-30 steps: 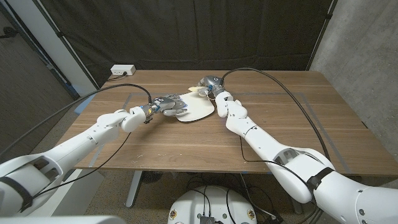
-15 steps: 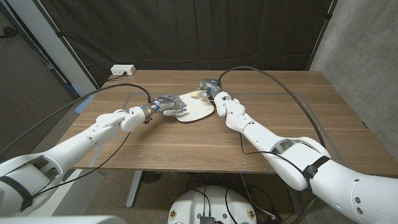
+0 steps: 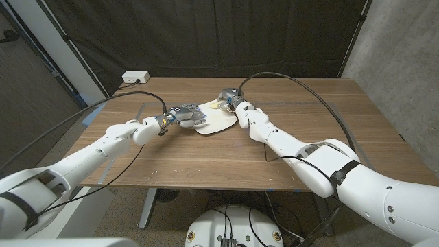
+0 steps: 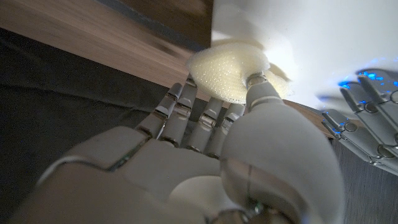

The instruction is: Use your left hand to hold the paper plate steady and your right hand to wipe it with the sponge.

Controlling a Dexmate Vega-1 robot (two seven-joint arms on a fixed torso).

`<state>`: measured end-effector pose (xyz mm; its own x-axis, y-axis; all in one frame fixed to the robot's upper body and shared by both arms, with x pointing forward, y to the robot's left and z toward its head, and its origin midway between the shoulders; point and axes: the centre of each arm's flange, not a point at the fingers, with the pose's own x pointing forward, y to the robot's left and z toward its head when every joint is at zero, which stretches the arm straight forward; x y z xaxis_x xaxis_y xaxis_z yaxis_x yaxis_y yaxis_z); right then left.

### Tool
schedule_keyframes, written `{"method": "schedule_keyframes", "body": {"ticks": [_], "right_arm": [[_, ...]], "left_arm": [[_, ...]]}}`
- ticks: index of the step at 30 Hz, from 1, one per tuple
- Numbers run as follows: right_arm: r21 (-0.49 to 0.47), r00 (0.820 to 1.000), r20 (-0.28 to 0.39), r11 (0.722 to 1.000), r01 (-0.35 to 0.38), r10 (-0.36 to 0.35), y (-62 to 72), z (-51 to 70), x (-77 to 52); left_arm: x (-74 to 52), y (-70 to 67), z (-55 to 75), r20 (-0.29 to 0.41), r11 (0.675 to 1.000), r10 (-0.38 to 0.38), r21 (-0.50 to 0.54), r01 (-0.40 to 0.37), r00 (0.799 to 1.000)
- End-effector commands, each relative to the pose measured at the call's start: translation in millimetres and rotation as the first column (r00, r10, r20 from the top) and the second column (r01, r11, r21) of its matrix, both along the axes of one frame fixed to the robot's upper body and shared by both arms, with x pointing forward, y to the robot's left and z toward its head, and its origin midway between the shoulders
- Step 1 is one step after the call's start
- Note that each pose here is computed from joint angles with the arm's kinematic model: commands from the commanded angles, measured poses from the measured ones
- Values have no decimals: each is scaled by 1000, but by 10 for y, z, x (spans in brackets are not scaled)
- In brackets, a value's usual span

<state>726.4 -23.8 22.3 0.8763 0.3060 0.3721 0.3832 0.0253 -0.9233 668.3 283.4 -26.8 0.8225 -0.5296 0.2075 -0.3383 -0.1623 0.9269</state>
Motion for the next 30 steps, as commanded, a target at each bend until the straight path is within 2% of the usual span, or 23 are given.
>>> {"method": "schedule_keyframes", "body": {"ticks": [1, 15, 21, 30], "right_arm": [[-41, 999, -24, 998, 44, -45, -100, -158, -82], [-11, 987, -83, 990, 139, -140, -483, -259, -403], [-2, 985, -109, 991, 135, -134, -603, -277, -601], [-36, 986, -128, 994, 102, -106, -664, -274, -877]], "left_arm": [[54, -34, 25, -4, 1000, -8, 0, 8, 1000], [153, -113, 66, -7, 1000, -21, 9, 21, 1000], [203, -151, 74, -10, 1000, -27, 10, 27, 1000], [270, -194, 93, -13, 999, -33, 12, 33, 999]]}}
